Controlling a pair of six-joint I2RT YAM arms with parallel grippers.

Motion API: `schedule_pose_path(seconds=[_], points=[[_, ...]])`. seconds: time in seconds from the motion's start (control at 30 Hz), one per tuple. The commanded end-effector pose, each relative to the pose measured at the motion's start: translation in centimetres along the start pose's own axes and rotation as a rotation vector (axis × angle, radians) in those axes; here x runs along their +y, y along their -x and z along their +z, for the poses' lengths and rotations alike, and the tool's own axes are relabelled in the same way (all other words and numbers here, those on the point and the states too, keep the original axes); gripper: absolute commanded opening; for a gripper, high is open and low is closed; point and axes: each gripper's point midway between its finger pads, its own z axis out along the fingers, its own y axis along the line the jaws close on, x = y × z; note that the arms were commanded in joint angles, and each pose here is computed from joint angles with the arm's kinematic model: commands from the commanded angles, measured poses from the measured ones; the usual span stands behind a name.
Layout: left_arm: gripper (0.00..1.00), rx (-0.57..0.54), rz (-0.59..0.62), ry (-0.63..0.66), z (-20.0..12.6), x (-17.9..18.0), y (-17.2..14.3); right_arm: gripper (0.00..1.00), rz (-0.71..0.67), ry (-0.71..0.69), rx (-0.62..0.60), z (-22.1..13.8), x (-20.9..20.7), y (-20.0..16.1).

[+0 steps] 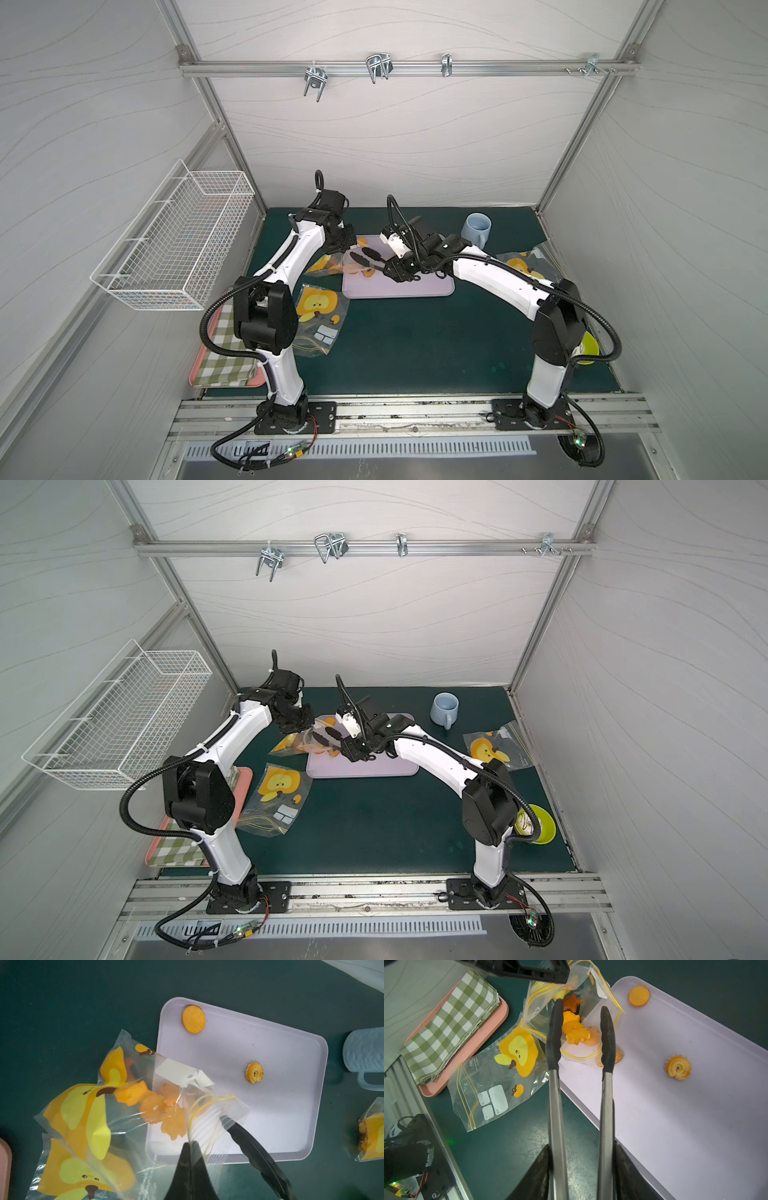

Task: Put the cookies into a resealable bag to prevent moisture
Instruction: Place the cookie in the ziploc bag, then place the clamp at the center of the board.

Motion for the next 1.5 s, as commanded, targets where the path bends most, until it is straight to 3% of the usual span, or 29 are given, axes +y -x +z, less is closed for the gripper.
schedule_pose_path(seconds=[0.0,0.2,0.47,0.6,0.87,1.1,1.47], points=[[0.00,-0.034,-0.001,-0.017,-0.6,-0.3,1.1,0.48,-0.019,0.021,-0.054,-1.0,0.8,1.7],[0.00,-0.034,-0.003,-0.014,-0.6,-0.3,1.0,0.47,-0.022,-0.019,-0.081,-2.4,0.3,1.3],[0.00,-0.041,-0.004,-0.009,-0.9,-0.1,1.2,0.47,0.027,-0.165,-0.180,-7.7,-2.2,-1.4],[0.00,-0.054,-0.007,-0.007,-1.3,-0.1,1.3,0.46,0.128,-0.295,-0.177,-9.9,-5.8,-5.1],[0.00,-0.119,-0.028,0.021,-2.6,0.8,2.0,0.45,0.381,-0.608,-0.034,-13.3,-14.0,-15.8],[0.00,-0.124,-0.032,0.024,-2.7,1.0,2.1,0.44,0.486,-0.680,0.107,-12.4,-16.6,-21.4],[0.00,-0.137,-0.033,0.018,-3.4,1.0,2.2,0.50,0.545,-0.556,0.280,-8.4,-16.3,-23.7]])
